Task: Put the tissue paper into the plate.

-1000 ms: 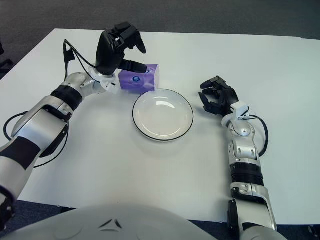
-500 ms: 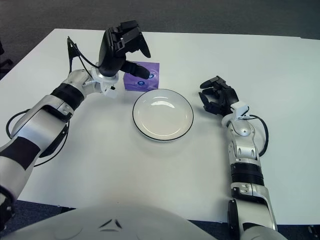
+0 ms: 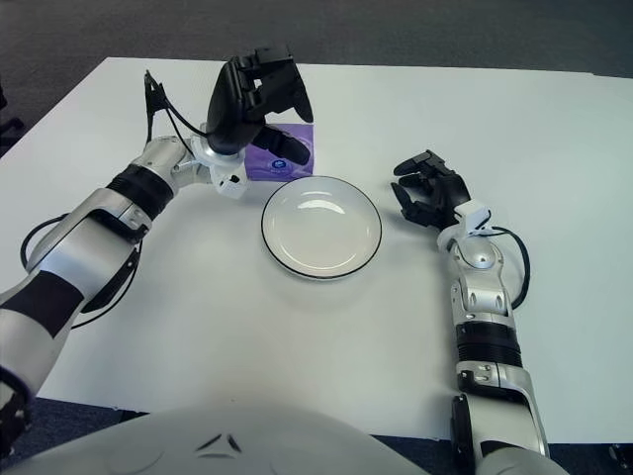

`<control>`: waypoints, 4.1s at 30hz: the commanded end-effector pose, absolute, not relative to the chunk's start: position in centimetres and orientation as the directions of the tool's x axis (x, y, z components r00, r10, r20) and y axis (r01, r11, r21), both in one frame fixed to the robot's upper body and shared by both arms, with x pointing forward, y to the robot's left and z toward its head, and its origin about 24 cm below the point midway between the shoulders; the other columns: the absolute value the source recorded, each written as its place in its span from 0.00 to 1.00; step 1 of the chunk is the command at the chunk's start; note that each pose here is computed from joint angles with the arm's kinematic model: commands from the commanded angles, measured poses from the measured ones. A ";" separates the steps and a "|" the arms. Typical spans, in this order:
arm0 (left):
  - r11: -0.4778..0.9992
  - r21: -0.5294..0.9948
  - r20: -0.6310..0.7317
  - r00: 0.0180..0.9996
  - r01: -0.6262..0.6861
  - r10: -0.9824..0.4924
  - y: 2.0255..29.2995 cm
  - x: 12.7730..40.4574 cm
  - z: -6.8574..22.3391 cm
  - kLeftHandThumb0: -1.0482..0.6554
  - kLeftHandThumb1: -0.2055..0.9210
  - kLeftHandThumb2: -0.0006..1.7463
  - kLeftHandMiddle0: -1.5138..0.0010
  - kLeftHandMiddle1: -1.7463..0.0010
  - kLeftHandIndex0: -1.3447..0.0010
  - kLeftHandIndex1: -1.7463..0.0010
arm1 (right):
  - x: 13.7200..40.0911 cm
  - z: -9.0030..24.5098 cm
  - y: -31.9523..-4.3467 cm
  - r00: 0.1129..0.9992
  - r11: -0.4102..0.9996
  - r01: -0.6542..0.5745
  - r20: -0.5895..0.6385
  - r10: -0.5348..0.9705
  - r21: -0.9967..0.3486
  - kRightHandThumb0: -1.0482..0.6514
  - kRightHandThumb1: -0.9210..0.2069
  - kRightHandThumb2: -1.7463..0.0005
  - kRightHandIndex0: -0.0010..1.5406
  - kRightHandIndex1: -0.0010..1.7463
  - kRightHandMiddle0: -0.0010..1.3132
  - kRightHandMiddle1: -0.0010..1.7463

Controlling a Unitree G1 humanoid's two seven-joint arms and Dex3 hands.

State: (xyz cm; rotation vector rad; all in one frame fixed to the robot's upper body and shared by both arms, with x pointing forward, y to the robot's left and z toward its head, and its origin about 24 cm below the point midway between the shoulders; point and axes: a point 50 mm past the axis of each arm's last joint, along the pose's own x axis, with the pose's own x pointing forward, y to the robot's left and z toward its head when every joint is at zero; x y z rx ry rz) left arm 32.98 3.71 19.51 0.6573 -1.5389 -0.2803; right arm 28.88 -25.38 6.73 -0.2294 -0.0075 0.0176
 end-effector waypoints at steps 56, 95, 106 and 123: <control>0.320 0.921 0.090 0.678 0.222 -0.729 4.6 37.8 16.3 0.00 1.00 0.40 0.84 1.00 0.87 1.00 | 26.1 1.2 -26.1 0.961 0.973 -0.059 -0.277 -0.005 -0.223 0.61 0.20 0.64 0.38 0.85 0.31 0.78; 0.035 0.981 -0.117 0.726 0.191 -0.678 4.6 38.0 10.6 0.00 1.00 0.47 0.88 1.00 0.89 1.00 | 25.9 1.3 -26.2 0.960 0.970 -0.064 -0.279 -0.004 -0.234 0.61 0.17 0.68 0.38 0.84 0.33 0.76; -0.047 0.989 -0.133 0.725 0.138 -0.676 4.8 38.0 10.2 0.00 1.00 0.50 0.85 0.99 0.85 0.99 | 25.9 1.3 -26.3 0.961 0.971 -0.063 -0.277 -0.004 -0.231 0.61 0.17 0.69 0.38 0.84 0.34 0.75; 0.070 0.997 0.016 0.795 0.033 -0.607 6.2 37.4 7.8 0.49 1.00 0.18 0.75 0.20 0.62 0.44 | 26.0 1.2 -26.3 0.961 0.974 -0.056 -0.277 -0.007 -0.221 0.61 0.17 0.69 0.38 0.84 0.34 0.75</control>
